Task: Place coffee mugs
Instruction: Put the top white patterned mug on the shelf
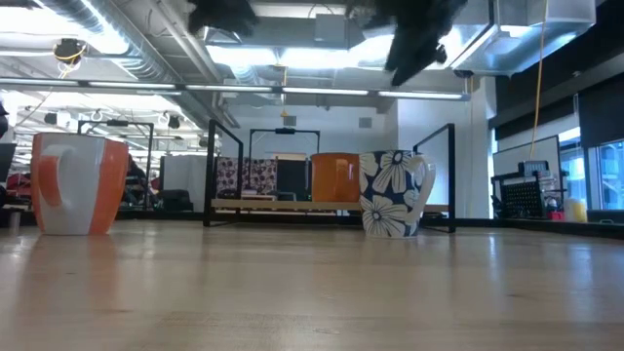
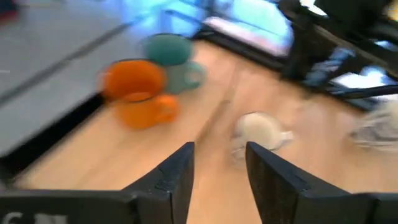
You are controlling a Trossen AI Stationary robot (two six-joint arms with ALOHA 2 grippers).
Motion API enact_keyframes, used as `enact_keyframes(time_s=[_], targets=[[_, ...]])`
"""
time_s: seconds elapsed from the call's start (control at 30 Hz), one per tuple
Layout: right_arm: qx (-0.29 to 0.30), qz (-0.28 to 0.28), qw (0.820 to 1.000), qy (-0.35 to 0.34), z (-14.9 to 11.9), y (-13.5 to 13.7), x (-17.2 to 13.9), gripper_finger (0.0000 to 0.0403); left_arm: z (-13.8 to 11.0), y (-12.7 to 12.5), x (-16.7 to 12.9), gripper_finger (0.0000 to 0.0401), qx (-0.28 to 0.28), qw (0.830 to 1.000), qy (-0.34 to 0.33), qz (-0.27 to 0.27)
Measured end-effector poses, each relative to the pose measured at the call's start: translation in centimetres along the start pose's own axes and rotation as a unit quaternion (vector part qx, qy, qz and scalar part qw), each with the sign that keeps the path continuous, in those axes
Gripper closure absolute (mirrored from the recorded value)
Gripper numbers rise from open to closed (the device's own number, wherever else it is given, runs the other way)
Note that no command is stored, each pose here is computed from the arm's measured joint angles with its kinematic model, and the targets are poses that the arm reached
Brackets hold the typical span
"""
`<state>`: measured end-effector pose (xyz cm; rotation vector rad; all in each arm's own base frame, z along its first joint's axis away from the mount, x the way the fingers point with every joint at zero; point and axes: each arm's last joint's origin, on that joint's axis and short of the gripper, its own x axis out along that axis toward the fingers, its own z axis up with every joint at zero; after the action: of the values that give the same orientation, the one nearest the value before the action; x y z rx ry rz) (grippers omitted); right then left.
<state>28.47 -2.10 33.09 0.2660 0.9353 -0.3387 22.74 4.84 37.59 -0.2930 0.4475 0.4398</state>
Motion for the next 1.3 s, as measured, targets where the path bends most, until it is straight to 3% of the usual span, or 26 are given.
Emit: enact_keyframes(time_s=[0.1, 0.23, 0.57, 0.97, 1.3], targets=[[-0.026, -0.007, 0.998, -0.049, -2.1, -0.7, -3.1, 0.0198, 1.3, -1.5, 1.6, 0.0254, -0.003, 0.999, -0.008, -0.036], [-0.026, -0.003, 0.994, -0.105, -5.0, -1.7, -5.7, 0.0200, 3.0, -2.9, 4.4, 0.0256, 0.007, 1.000, 0.009, -0.021], [-0.015, -0.004, 0.989, -0.148, -9.8, -3.9, -7.2, 0.0201, 4.8, -5.6, 13.4, 0.0257, -0.003, 0.992, 0.123, 0.019], [-0.020, -0.015, 0.991, -0.128, -11.5, -4.4, -5.9, 0.0201, 1.2, -6.0, 22.4, 0.0257, -0.007, 0.972, 0.229, 0.051], [-0.020, -0.017, 0.992, -0.125, -11.5, -4.3, -5.8, 0.0201, -1.5, -6.1, 25.6, 0.0257, -0.008, 0.961, 0.274, 0.037]])
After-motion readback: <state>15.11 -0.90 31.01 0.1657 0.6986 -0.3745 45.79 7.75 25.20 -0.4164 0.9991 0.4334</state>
